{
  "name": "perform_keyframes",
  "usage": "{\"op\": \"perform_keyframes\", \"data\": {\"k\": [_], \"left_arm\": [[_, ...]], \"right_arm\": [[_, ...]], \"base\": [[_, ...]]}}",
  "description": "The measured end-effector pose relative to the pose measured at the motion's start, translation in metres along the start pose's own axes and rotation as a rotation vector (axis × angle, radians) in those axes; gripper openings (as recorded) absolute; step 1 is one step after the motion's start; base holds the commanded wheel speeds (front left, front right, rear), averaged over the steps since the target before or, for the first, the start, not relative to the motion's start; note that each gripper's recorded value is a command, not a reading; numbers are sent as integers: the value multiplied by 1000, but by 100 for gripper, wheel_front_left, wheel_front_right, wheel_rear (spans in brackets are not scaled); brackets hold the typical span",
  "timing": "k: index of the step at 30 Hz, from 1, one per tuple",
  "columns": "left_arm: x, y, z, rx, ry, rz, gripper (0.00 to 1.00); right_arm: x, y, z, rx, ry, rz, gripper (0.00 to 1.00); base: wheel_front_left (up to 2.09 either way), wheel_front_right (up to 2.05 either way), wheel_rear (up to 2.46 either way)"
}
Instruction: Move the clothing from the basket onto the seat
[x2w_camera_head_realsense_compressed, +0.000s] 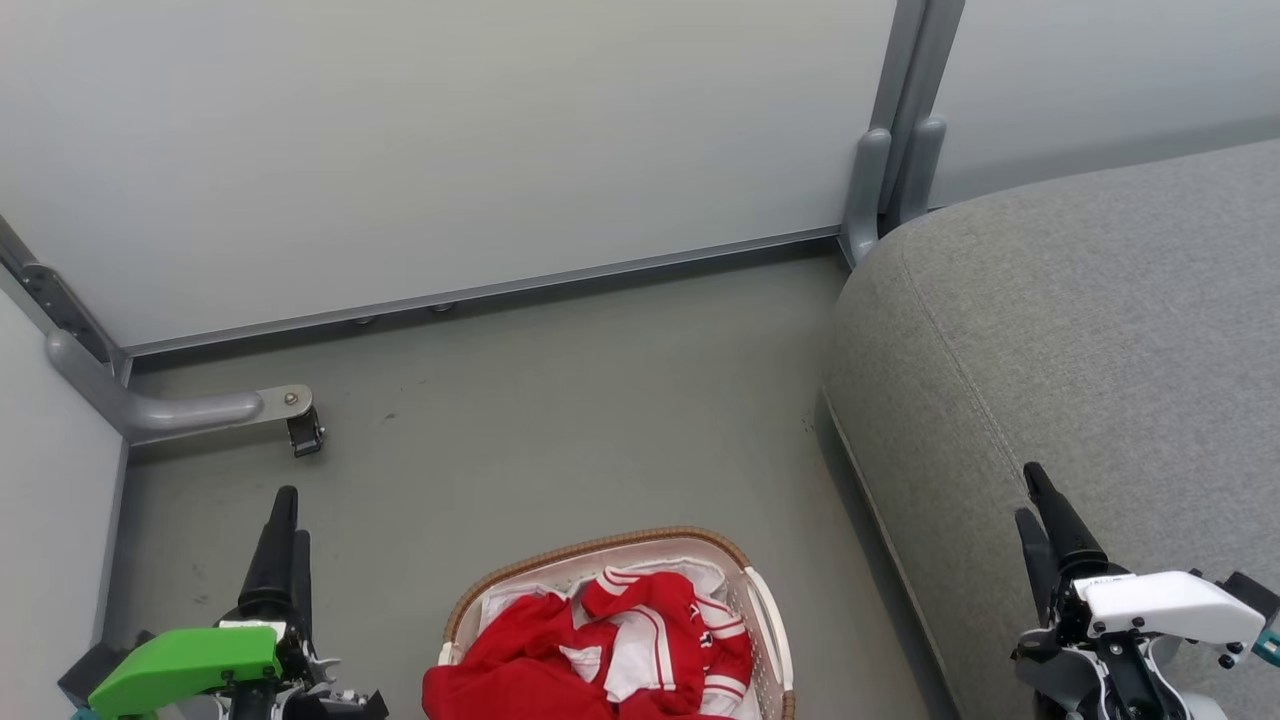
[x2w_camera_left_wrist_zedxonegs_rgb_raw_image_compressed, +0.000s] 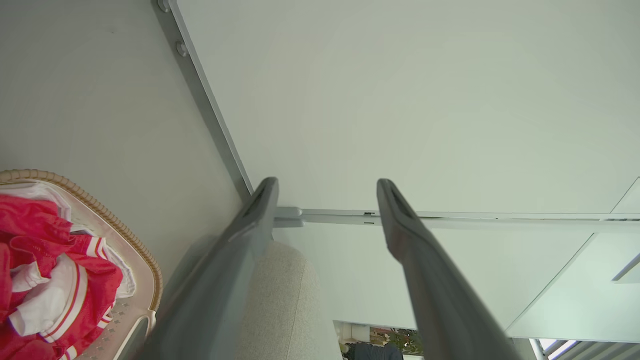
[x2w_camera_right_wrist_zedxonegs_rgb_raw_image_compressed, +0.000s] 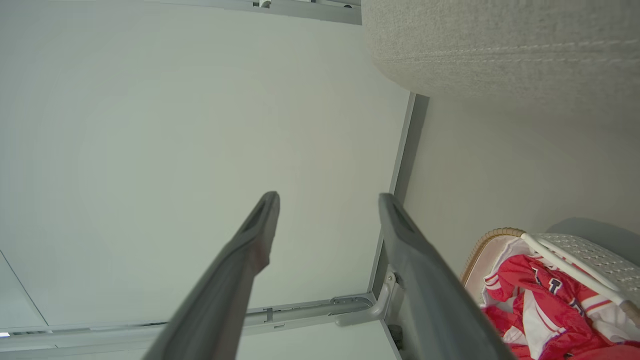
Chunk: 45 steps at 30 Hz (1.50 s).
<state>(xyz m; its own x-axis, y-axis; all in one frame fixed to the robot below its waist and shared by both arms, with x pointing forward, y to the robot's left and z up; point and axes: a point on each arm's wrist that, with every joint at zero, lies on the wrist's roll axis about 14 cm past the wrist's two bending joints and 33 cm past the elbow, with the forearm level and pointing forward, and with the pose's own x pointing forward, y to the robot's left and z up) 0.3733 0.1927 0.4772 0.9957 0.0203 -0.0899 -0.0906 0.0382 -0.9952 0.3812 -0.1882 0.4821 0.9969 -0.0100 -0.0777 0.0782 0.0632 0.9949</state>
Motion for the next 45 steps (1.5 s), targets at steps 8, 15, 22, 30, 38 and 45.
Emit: {"op": "perform_keyframes", "data": {"k": [8,15,22,30,38,45], "left_arm": [[1,-13,4,116,-27,-38,100],[1,-22,6,250,-44,-65,100],[-2,-23,3,434,-45,-58,100],[-7,-18,-2,587,-42,-38,100],[-9,-17,-6,734,-41,-42,100],[-12,-14,-4,822,-54,-35,100]], "right_arm": [[3,14,1,-152,-13,41,100],[4,25,-2,-301,-19,75,100],[4,24,-11,-418,-2,82,100],[4,24,-17,-547,6,92,100],[4,27,-24,-658,15,114,100],[4,28,-31,-744,25,132,100]], "base": [[0,0,0],[0,0,0],[0,0,0],[0,0,0],[0,0,0],[0,0,0]]}}
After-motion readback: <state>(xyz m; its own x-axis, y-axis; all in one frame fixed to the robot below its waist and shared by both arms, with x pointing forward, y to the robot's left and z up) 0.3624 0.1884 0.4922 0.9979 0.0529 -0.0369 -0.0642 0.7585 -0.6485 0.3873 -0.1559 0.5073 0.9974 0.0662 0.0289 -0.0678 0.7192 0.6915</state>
